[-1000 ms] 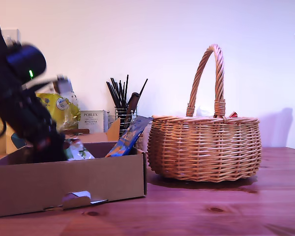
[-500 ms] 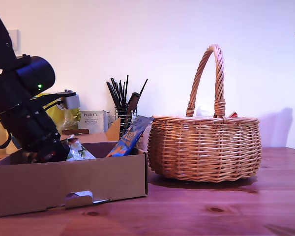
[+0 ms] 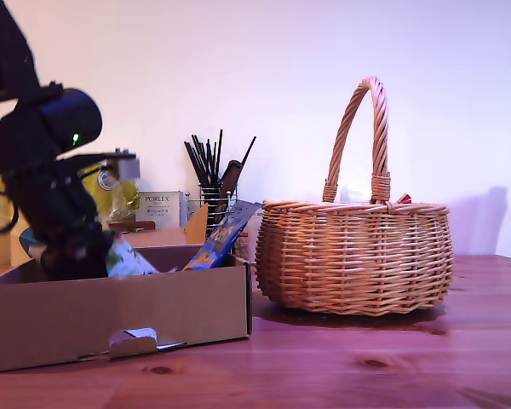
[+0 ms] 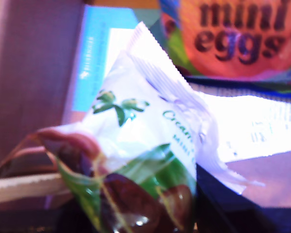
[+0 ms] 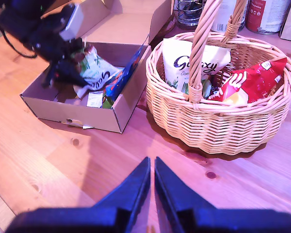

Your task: Move the bags of Easter eggs from the cardboard box on the left into the woven basket on the right side.

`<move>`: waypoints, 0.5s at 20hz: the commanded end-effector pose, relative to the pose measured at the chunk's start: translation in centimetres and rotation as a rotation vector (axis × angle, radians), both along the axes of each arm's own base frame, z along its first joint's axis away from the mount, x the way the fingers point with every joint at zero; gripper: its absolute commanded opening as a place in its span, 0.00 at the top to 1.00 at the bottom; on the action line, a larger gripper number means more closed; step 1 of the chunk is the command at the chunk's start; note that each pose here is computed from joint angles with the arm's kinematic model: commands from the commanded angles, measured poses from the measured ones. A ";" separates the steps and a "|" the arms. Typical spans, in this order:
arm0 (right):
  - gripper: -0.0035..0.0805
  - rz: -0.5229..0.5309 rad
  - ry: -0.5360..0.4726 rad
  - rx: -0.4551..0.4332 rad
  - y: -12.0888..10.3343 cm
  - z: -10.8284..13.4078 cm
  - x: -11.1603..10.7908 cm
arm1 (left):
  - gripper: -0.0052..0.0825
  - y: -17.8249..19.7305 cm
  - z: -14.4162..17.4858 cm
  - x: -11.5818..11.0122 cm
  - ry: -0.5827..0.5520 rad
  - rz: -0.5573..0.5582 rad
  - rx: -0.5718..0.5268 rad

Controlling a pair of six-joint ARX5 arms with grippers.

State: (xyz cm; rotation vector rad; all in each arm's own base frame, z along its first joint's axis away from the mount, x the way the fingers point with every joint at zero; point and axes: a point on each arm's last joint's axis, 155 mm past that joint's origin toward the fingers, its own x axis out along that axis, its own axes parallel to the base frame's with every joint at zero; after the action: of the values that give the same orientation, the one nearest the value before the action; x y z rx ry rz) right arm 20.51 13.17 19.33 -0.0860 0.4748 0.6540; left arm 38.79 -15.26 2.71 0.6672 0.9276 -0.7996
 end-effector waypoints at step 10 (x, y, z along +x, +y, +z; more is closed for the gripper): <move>0.97 0.008 -0.022 0.004 0.2 0.7 0.1 | 0.80 -12.4 16.6 1.2 -0.131 -0.097 -0.575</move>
State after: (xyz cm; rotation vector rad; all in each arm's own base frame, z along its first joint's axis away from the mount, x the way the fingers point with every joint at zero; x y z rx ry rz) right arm 20.53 13.18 19.36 -0.0859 0.4733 0.6541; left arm 40.44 -26.55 19.53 0.2772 0.5163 -1.0171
